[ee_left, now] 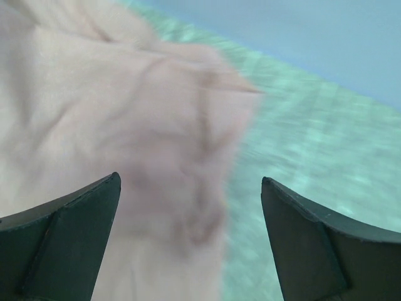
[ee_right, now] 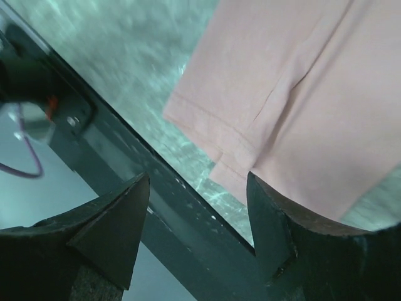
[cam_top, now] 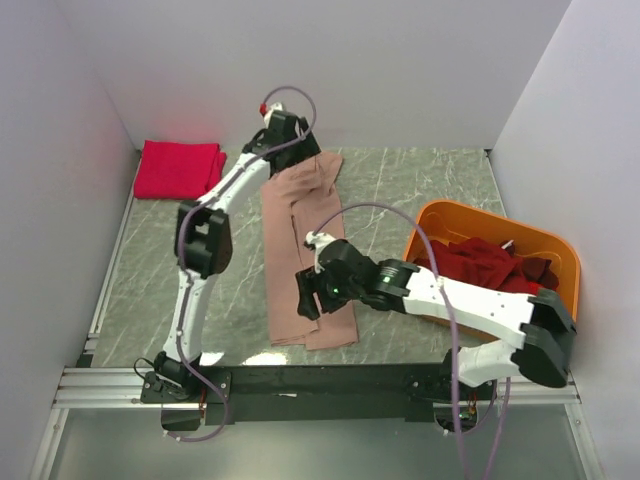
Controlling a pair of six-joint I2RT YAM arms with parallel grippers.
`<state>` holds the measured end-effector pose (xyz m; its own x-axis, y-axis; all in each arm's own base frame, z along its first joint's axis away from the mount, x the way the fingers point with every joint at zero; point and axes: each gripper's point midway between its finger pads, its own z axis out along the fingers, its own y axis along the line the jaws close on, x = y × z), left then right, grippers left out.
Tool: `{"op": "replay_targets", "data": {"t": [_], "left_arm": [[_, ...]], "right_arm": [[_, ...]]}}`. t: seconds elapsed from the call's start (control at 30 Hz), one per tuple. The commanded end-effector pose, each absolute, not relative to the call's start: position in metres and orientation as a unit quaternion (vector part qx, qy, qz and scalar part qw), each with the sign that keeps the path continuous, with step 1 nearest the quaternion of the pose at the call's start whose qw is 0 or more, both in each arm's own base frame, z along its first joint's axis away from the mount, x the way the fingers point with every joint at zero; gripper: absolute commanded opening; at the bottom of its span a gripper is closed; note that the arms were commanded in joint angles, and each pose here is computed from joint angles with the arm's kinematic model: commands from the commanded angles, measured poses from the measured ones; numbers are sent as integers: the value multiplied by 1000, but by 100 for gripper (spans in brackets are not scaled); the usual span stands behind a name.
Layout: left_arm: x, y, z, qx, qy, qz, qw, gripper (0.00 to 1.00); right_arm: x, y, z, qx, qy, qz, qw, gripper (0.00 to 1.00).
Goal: Fold and stack the t-shirts
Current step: Fold the tshirt
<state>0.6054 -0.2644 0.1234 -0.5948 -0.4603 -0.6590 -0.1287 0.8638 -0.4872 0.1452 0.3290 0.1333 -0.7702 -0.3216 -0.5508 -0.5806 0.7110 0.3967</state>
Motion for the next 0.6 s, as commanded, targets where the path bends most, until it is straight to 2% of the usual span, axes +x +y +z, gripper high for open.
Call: {"op": "replay_targets", "data": {"t": [0.0,0.07,0.1,0.13,0.17,0.2,0.23,0.3,0.33,0.4,0.43,0.57], "left_arm": [[560,-268,296,-142,810,-267,502,99],[530,-266,281,-154,830,-256,472,99],[507,-257,307,-159,822,-260,482,99],[486,-252,273,-162,845,-238,451,99],[466,-255,267,-166,851,-239,438,99],[442,-244,290,-175,838,-244,457,99],[418,-237,247,-180,858,-218,430,99],[376,-230,255,-210,841,-235,439,99],[350,-222,210,-220,861,-215,406,100],[308,-226,201,-239,857,-251,381,99],[283,-222,165,-239,874,-236,350,99],[195,-230,118,-239,902,-233,274,99]], "right_arm": [[162,315,162,-208,895,271,287,70],[163,303,161,-193,899,261,294,71],[163,299,160,-187,900,259,295,71],[162,293,152,-184,904,252,293,71],[163,287,153,-177,904,250,297,71],[162,283,149,-174,908,246,292,71],[161,277,144,-174,911,239,288,71],[159,270,140,-171,913,234,286,71],[156,266,133,-173,916,229,279,71],[151,263,131,-175,916,237,273,71],[146,259,123,-177,918,236,265,71],[135,253,107,-182,919,244,250,71]]}}
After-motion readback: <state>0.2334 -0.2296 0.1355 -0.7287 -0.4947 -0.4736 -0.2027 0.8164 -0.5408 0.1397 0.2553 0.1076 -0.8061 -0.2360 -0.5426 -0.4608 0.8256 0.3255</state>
